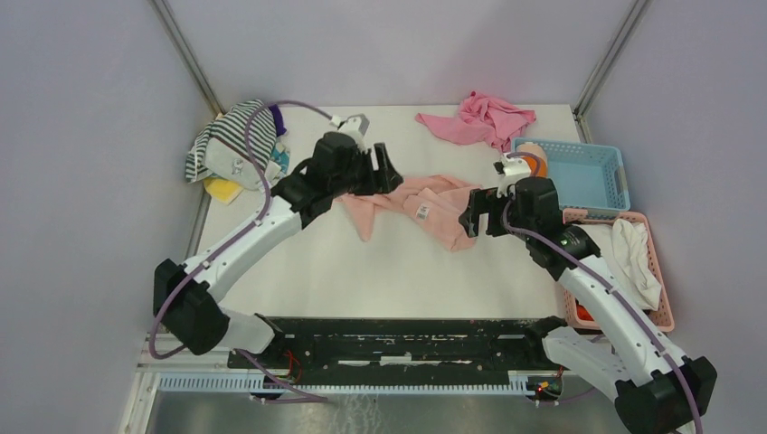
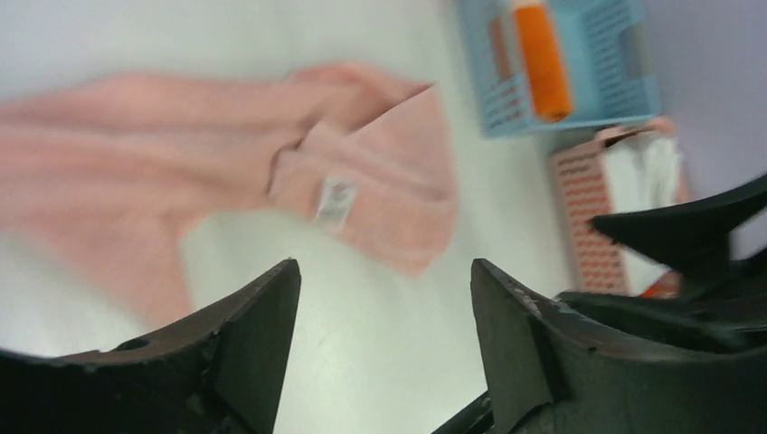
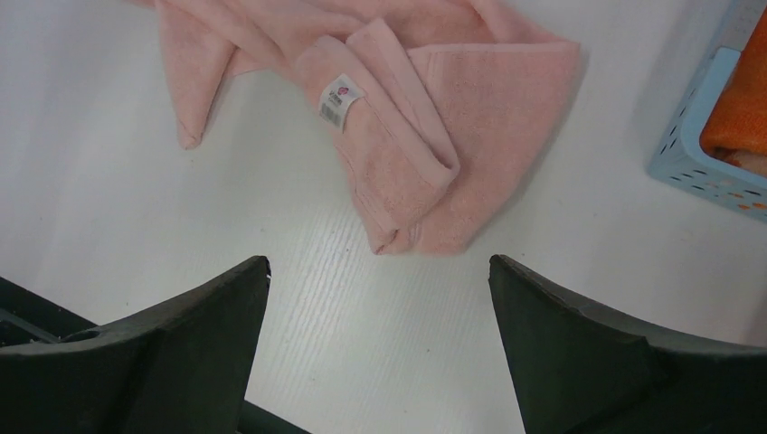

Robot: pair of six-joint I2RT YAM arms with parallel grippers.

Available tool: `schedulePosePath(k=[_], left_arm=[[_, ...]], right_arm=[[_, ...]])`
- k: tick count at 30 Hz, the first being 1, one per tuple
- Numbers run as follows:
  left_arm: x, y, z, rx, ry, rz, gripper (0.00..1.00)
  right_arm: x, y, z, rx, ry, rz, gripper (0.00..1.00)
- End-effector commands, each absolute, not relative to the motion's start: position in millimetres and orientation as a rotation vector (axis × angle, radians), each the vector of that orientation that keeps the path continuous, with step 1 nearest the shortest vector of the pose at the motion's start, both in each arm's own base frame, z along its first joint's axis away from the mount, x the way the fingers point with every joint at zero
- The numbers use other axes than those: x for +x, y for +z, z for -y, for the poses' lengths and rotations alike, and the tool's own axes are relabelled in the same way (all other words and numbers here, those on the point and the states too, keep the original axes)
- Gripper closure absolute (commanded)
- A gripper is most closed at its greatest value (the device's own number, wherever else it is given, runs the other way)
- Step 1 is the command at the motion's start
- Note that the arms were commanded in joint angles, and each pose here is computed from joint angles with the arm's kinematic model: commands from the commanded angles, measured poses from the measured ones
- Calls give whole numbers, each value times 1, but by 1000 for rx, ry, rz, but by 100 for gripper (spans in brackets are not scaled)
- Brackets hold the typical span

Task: Roll the towels
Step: Place the towel at the center of the board, then flatten out the towel at the center of the board.

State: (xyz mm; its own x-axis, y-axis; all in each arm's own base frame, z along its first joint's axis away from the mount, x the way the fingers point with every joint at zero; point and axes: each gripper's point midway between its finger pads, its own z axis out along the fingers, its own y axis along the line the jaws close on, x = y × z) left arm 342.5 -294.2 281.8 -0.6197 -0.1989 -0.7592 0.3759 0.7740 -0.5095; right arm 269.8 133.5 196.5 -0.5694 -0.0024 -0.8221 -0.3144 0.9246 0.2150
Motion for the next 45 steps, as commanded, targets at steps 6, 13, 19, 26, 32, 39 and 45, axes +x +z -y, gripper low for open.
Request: schedulePosePath(k=[6,13,19,26,32,39,45], left_arm=[[310,180,197,-177,-523,-2200,18],[325,98,199,-221,-386,-2372,22],[336,52,197,-229,-254,-2468,24],[337,13,198,-225,-199,-2539,41],[332,29,186,-224,-177,-2512,87],[314,109,128,-336,-87,-2382,97],[281,184,57,-441,-48,-2226,97]], right_arm=[[279,175,-146,-199,455,-2254,7],[281,146,-149,-187,436,-2341,11],[286,120,-151,-197,392,-2417,12],[308,93,-167,-221,370,-2466,16],[332,82,-179,-209,342,-2466,29],[347,101,-170,-159,253,-2438,97],[349,181,-119,-40,37,-2347,100]])
